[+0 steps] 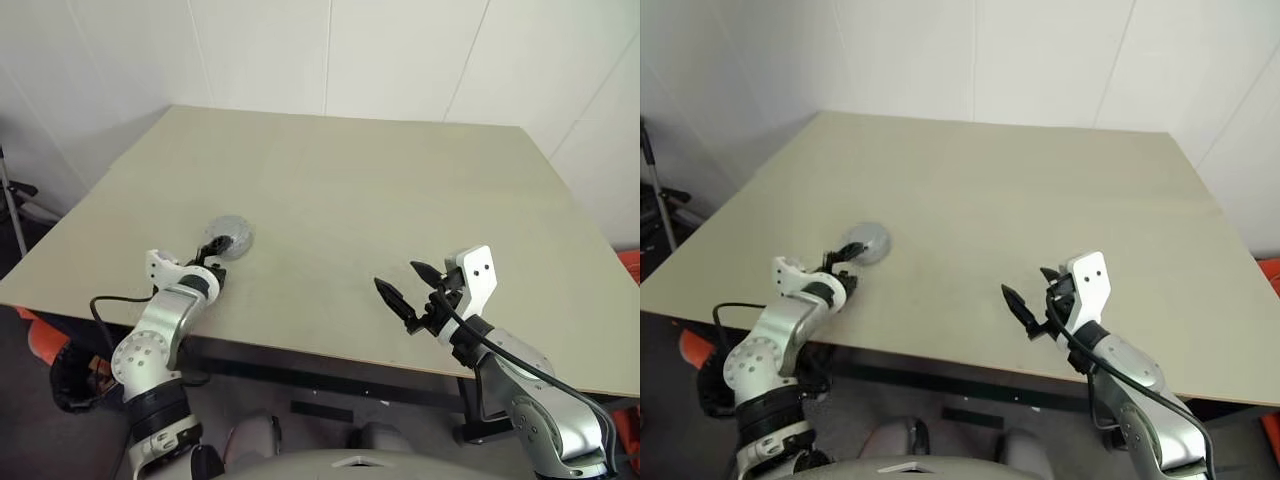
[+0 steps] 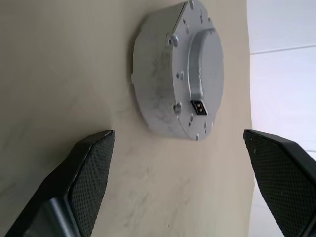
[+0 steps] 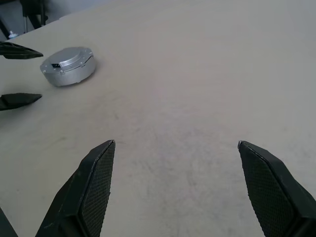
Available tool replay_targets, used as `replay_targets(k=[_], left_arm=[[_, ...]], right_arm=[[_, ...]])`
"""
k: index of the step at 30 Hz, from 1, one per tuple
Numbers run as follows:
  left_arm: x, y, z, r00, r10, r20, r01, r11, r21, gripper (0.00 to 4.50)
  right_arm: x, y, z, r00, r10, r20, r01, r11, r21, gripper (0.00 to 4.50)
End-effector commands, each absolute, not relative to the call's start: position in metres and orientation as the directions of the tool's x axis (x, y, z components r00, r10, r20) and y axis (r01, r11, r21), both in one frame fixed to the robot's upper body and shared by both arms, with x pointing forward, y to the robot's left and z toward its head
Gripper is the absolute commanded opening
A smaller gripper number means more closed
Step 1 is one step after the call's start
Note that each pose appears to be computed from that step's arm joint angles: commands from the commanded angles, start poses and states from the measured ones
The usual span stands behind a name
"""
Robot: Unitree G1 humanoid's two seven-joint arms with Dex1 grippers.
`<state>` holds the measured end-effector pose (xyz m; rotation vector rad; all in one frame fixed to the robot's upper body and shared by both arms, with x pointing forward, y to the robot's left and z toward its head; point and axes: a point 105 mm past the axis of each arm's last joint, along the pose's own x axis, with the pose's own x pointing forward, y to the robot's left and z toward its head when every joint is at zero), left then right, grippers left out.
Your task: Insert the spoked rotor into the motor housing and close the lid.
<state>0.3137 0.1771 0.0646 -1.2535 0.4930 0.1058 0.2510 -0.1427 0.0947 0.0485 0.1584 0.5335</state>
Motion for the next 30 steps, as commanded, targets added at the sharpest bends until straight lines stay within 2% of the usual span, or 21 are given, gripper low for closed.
replay_targets(k=[1, 3, 5, 10, 13, 18, 22, 25, 30], left_arm=[[0.318, 0.142, 0.104, 0.891, -0.379, -0.251, -0.093, 0.388, -0.917, 4.47], [0.323, 0.133, 0.123, 0.888, -0.429, -0.164, 0.055, 0.454, -0.889, 4.47], [0.329, 0.129, 0.132, 0.890, -0.440, -0.121, 0.175, 0.574, -0.800, 4.47], [0.341, 0.123, 0.142, 0.889, -0.459, 0.006, 0.371, 0.712, -0.596, 4.47], [0.343, 0.119, 0.145, 0.872, -0.482, 0.084, 0.473, 0.786, -0.399, 4.47], [0.340, 0.108, 0.140, 0.834, -0.524, 0.172, 0.544, 0.833, -0.100, 4.47], [0.335, 0.102, 0.132, 0.808, -0.554, 0.199, 0.558, 0.829, 0.043, 4.47], [0.328, 0.098, 0.125, 0.781, -0.595, 0.192, 0.583, 0.804, 0.118, 4.47], [0.324, 0.099, 0.123, 0.785, -0.590, 0.188, 0.579, 0.807, 0.115, 4.47]], right_arm=[[0.251, -0.137, 0.116, 0.846, 0.529, -0.058, -0.525, 0.848, 0.075, 4.50], [0.250, -0.138, 0.117, 0.856, 0.514, -0.051, -0.510, 0.856, 0.081, 4.50], [0.248, -0.138, 0.116, 0.865, 0.500, -0.048, -0.496, 0.865, 0.079, 4.50], [0.245, -0.143, 0.114, 0.892, 0.449, -0.045, -0.446, 0.893, 0.058, 4.50], [0.243, -0.148, 0.112, 0.919, 0.392, -0.029, -0.392, 0.920, 0.022, 4.50], [0.240, -0.158, 0.110, 0.957, 0.289, 0.008, -0.289, 0.957, -0.016, 4.50], [0.239, -0.163, 0.109, 0.970, 0.241, 0.028, -0.240, 0.970, -0.027, 4.50], [0.238, -0.165, 0.109, 0.975, 0.218, 0.038, -0.216, 0.975, -0.047, 4.50], [0.230, -0.170, 0.099, 0.984, 0.176, 0.015, -0.175, 0.982, -0.067, 4.50]])
